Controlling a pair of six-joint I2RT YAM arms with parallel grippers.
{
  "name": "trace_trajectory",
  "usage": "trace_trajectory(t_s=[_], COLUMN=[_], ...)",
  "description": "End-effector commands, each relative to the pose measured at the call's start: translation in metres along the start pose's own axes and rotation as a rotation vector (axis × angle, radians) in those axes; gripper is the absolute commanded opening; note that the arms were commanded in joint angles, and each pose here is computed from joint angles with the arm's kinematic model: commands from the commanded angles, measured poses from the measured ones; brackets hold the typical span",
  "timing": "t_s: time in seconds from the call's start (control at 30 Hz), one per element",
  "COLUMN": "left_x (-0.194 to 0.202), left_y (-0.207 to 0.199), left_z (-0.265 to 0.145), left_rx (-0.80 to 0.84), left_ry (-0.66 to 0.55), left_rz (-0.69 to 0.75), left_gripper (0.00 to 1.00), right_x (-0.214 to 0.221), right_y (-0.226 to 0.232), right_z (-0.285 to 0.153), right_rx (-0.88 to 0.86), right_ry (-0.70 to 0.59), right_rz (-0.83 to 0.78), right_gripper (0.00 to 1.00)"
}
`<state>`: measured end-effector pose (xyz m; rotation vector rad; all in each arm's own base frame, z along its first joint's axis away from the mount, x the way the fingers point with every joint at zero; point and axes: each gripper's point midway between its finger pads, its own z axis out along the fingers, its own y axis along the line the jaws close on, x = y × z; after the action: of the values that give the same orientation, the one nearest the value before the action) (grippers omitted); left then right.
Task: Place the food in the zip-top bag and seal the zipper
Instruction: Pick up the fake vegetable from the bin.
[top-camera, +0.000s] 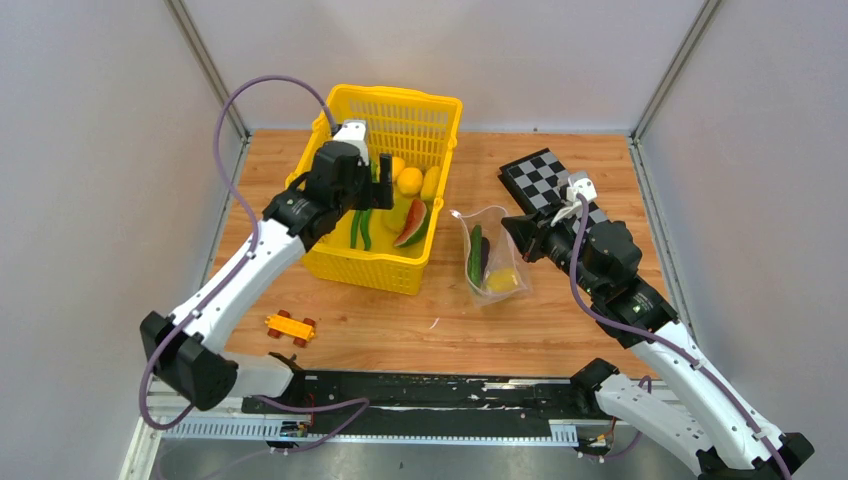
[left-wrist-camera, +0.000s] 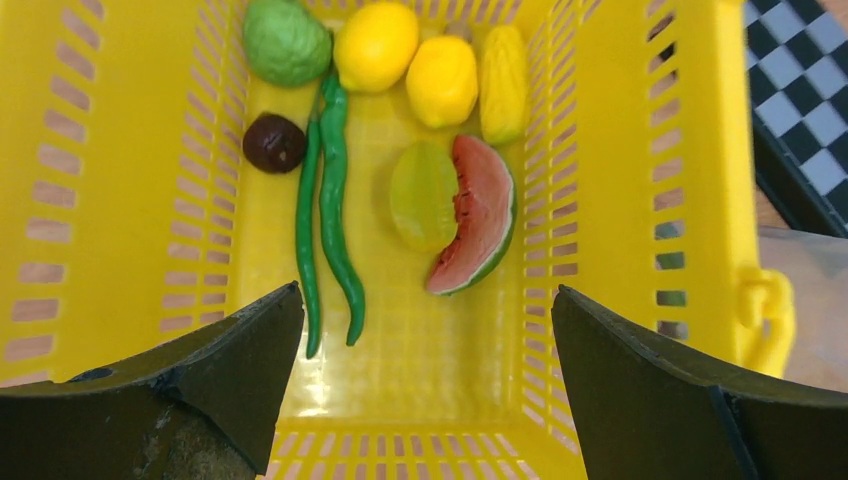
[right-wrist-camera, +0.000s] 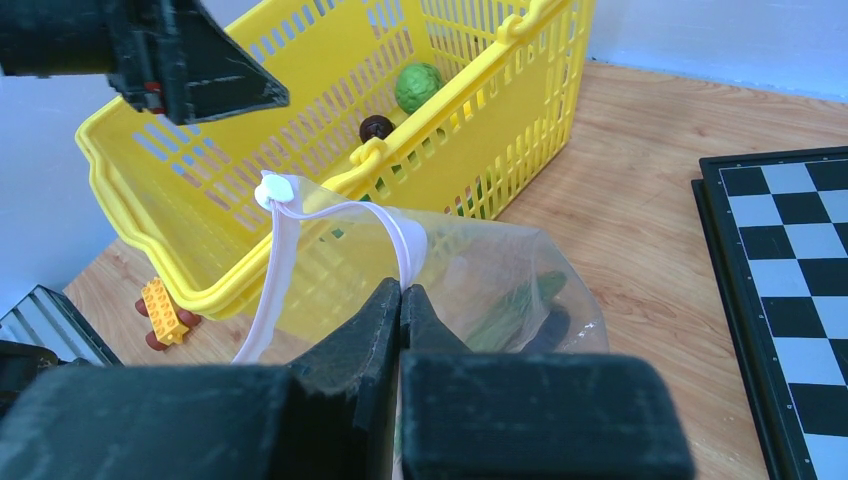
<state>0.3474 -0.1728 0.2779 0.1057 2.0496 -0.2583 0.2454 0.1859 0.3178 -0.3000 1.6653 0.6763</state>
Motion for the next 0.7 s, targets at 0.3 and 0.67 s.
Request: trace_trajectory(t_s=[0.3,0.67], left_x=[0.057,0.094], left_y=[0.024,0.047], left_z=[0.054,0.084], left_rx=[-0.231,-0.310], left_ry=[0.353,0.453], left_rz=[-0.037,-0.050], left_gripper=[1.00,0.82], right_x=[-0.021,-0.020], right_y=[0.004,0.004], right_z=[-0.005,-0.004], right_rx=[-0.007,-0.007], right_ry=[-0.064,-0.058], right_rz=[-0.006,0.000], right_gripper=[0.00,0.00])
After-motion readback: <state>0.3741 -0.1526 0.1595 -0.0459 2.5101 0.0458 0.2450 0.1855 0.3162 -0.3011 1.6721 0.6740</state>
